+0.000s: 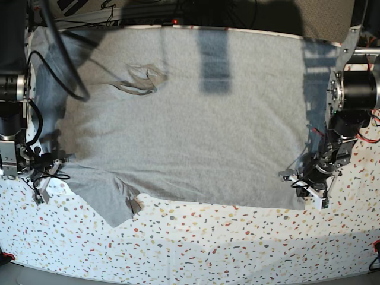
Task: Fold the T-shirt properly
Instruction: 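Lift the hem corners with both grippers and carry them toward the collar, then lay the hem over the shirt body and release both grippers, then grasp the folded side edge with the right gripper and fold it inward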
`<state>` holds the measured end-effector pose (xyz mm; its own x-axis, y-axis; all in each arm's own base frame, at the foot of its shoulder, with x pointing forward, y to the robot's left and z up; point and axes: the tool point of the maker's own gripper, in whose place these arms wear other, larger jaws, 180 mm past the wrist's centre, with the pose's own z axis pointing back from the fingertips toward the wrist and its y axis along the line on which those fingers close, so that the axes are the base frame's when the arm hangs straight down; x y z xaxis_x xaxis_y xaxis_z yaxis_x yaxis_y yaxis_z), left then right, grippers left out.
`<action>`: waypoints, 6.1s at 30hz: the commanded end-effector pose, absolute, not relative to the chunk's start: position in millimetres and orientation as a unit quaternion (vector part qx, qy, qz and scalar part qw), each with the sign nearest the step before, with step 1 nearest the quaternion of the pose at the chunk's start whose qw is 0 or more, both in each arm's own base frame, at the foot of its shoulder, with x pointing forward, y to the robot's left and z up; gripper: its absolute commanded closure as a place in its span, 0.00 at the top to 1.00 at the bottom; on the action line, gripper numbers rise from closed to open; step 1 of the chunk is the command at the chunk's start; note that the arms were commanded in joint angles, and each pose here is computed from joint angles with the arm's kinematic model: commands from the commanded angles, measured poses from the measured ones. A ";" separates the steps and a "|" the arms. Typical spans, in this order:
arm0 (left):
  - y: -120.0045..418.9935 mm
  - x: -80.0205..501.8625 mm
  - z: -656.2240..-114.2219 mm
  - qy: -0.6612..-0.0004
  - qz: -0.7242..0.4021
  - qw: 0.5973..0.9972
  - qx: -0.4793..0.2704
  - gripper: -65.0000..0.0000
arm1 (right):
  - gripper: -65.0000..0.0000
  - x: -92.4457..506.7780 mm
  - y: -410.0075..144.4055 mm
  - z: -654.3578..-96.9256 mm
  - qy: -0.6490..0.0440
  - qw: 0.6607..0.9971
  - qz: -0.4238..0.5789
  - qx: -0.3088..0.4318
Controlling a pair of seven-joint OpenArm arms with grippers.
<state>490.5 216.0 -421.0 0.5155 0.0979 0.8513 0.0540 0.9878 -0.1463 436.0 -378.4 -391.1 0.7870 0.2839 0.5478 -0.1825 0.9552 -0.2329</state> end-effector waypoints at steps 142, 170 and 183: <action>240.9 296.8 -365.9 -0.482 -0.042 0.872 -0.077 0.52 | 0.50 386.4 -287.5 -407.8 -0.245 0.966 0.080 0.031; 241.6 296.0 -367.2 -0.479 -0.045 0.874 -0.073 0.52 | 0.00 399.7 -218.7 -363.5 -0.272 0.941 0.179 0.092; 245.3 295.1 -369.7 -0.475 -0.060 0.877 -0.053 0.52 | 0.00 290.7 -143.9 -340.4 -0.288 0.900 0.299 0.130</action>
<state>285.8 241.8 -385.5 0.5892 -0.0460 0.8067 0.1473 0.9878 -0.0513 285.0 -143.6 -348.7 0.6720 0.4684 0.5736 -0.6112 0.7882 0.0724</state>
